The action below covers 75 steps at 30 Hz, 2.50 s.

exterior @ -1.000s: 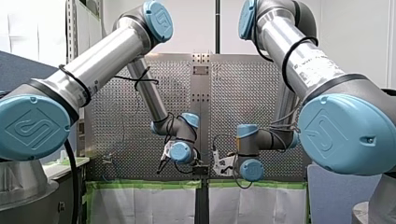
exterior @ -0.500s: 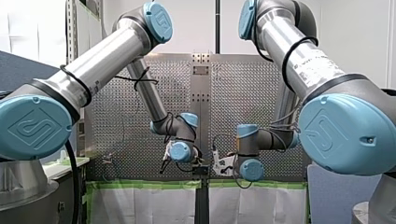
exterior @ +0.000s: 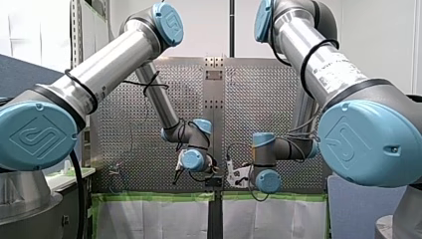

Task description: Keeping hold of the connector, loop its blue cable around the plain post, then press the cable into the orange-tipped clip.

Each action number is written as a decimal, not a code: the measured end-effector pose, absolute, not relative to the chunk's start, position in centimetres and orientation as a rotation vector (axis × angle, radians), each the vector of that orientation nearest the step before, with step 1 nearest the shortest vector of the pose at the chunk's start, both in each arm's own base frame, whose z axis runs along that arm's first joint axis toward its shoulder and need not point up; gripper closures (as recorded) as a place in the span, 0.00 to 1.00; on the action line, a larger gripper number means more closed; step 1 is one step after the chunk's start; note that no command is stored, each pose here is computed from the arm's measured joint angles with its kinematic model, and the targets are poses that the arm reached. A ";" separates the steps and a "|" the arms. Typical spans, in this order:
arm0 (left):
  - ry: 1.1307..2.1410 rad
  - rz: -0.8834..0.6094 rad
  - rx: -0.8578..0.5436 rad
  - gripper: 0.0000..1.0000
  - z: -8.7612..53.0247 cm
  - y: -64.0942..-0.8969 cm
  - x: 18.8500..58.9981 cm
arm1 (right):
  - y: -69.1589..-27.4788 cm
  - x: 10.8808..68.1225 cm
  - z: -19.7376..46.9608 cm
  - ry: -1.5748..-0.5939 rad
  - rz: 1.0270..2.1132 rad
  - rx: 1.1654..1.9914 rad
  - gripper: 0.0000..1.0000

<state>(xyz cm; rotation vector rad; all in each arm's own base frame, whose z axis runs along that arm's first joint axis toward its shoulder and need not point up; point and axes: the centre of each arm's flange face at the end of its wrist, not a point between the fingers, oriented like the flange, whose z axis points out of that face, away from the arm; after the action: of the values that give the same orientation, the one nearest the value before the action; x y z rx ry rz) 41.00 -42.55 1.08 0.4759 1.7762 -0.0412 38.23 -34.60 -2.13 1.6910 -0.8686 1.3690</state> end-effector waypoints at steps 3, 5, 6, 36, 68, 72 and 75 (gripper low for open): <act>1.794 -0.019 0.471 0.00 1.0 -42.2 41.0 | -34.6 38.2 -2.1 -0.869 1.369 1.693 1.00; 1.806 0.006 0.464 0.00 1.1 -41.9 41.2 | -34.6 38.2 -2.1 -0.869 1.369 1.693 1.00; 1.810 0.015 0.458 0.00 1.2 -41.8 41.4 | -34.6 38.2 -2.1 -0.869 1.369 1.693 1.00; 1.879 0.002 0.322 0.00 11.2 -42.1 44.6 | -34.6 38.3 -2.1 -0.867 1.373 1.689 1.00; 1.987 0.122 0.520 0.00 15.0 -43.8 46.8 | -34.6 38.2 -2.1 -0.867 1.370 1.692 1.00; 2.018 0.141 0.541 0.00 13.8 -44.1 47.0 | -34.6 38.2 -2.1 -0.868 1.369 1.693 1.00; 2.039 0.163 0.539 0.00 13.1 -44.2 47.4 | -34.6 38.2 -2.1 -0.868 1.369 1.694 1.00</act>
<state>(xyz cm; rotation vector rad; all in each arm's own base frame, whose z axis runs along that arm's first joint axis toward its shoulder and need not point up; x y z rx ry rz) 47.41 -44.19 13.05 0.5393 2.0394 0.1634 38.24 -34.55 -2.15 1.6938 -0.8680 1.3692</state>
